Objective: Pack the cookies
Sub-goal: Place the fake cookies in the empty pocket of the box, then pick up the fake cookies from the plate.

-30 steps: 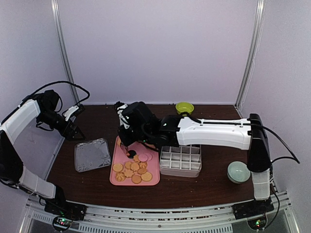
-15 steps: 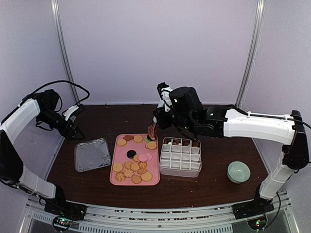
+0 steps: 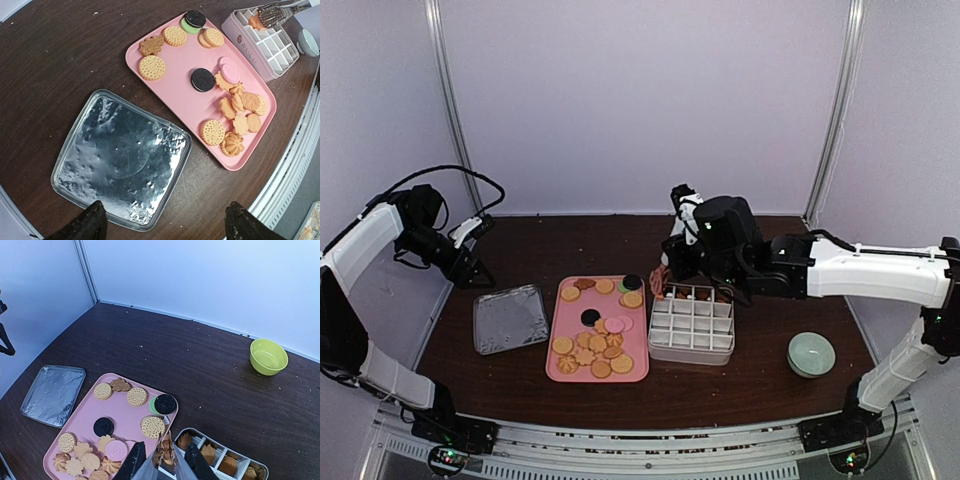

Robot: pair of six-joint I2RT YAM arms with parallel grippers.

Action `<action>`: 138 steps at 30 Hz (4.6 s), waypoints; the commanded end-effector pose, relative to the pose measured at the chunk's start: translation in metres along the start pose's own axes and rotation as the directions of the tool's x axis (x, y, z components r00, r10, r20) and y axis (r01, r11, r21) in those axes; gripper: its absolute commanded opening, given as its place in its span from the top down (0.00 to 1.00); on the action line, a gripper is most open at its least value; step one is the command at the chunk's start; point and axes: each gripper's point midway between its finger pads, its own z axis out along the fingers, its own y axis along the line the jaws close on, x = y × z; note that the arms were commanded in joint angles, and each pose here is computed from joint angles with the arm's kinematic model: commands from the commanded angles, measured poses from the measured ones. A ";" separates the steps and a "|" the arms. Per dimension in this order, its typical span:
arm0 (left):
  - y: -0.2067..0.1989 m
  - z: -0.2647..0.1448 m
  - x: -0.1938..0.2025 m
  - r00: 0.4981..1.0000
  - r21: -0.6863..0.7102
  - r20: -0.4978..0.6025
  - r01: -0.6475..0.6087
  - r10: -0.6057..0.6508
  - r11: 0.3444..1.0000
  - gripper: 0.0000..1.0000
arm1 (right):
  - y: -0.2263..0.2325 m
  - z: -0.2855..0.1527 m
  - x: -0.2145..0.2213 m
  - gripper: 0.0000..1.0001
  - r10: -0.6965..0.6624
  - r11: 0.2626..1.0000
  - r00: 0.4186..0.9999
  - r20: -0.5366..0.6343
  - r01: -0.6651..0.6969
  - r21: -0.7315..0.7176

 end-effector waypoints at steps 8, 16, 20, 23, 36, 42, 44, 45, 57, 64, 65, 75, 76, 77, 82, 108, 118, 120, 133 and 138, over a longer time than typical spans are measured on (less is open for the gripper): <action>-0.001 -0.005 -0.007 1.000 0.016 0.023 -0.006 0.006 1.000 0.16 | -0.012 -0.010 -0.008 1.00 0.048 0.998 0.998 0.049 -0.050 0.034; -0.002 -0.005 -0.007 1.000 0.021 0.021 -0.008 0.007 1.000 0.16 | -0.011 -0.001 0.004 0.99 0.060 0.997 0.998 0.028 -0.061 0.037; -0.002 -0.005 -0.006 1.000 0.021 0.016 -0.005 0.004 1.000 0.16 | -0.010 0.006 0.009 0.94 0.060 0.997 0.998 0.016 -0.060 0.040; -0.002 -0.005 -0.006 1.000 0.023 0.015 -0.008 0.007 1.000 0.16 | -0.009 0.009 0.011 0.90 0.057 0.998 0.998 0.008 -0.057 0.040; -0.004 -0.007 -0.007 1.000 0.029 0.019 -0.008 0.008 1.000 0.16 | -0.007 0.002 -0.002 0.71 0.045 0.999 0.999 0.023 -0.045 0.023; -0.004 -0.008 -0.008 1.000 0.027 0.020 -0.008 0.007 1.000 0.16 | -0.010 0.001 -0.002 0.69 0.026 0.999 1.000 0.016 -0.027 0.038; -0.004 -0.008 -0.008 1.000 0.029 0.021 -0.010 0.009 1.000 0.16 | -0.010 0.000 -0.003 0.69 0.025 0.999 1.000 0.015 -0.025 0.039; -0.004 -0.008 -0.008 1.000 0.029 0.020 -0.009 0.008 1.000 0.16 | -0.009 0.000 -0.003 0.69 0.027 0.999 0.999 0.017 -0.028 0.035; -0.005 -0.008 -0.009 1.000 0.036 0.021 -0.006 0.005 0.999 0.16 | 0.058 -0.020 -0.030 0.70 -0.032 0.993 0.998 0.061 0.038 -0.109; -0.006 -0.009 -0.008 1.000 0.035 0.019 -0.007 0.006 0.999 0.16 | 0.119 0.000 -0.011 0.70 -0.071 0.976 0.997 0.021 0.074 -0.204; -0.006 -0.009 -0.008 1.000 0.034 0.019 -0.009 0.008 0.999 0.16 | 0.124 0.004 -0.009 0.70 -0.077 0.975 0.997 0.016 0.079 -0.209; -0.006 -0.008 -0.005 1.000 0.030 0.010 -0.014 0.014 0.999 0.16 | 0.142 0.041 0.013 0.71 -0.155 0.974 0.988 -0.020 0.149 -0.172; -0.005 -0.008 -0.005 1.000 0.029 0.010 -0.014 0.013 0.999 0.16 | 0.142 0.043 0.015 0.71 -0.160 0.973 0.987 -0.025 0.154 -0.170; -0.006 -0.008 -0.005 1.000 0.030 0.009 -0.014 0.014 0.999 0.16 | 0.142 0.045 0.019 0.71 -0.168 0.973 0.985 -0.033 0.160 -0.167; -0.005 -0.007 -0.004 1.000 0.033 0.005 -0.014 0.014 0.999 0.16 | 0.140 0.050 0.034 0.71 -0.190 0.972 0.980 -0.060 0.179 -0.154; -0.006 -0.008 -0.005 1.000 0.036 0.008 -0.013 0.012 0.999 0.16 | 0.134 0.051 0.067 0.66 -0.238 0.967 0.965 -0.107 0.225 -0.123; -0.006 -0.009 -0.004 1.000 0.033 0.005 -0.015 0.015 0.999 0.16 | 0.136 0.062 0.081 0.64 -0.276 0.958 0.951 -0.138 0.261 -0.118; -0.006 -0.008 -0.004 1.000 0.034 0.004 -0.016 0.016 0.999 0.16 | 0.137 0.064 0.084 0.65 -0.282 0.957 0.948 -0.145 0.266 -0.117; -0.007 -0.009 -0.006 1.000 0.040 0.012 -0.010 0.009 0.999 0.16 | 0.118 0.052 0.041 0.83 -0.289 0.957 0.956 -0.052 0.288 -0.038; -0.008 -0.009 -0.006 1.000 0.043 0.013 -0.010 0.009 0.999 0.16 | 0.117 0.044 0.021 0.92 -0.279 0.960 0.960 -0.008 0.278 -0.034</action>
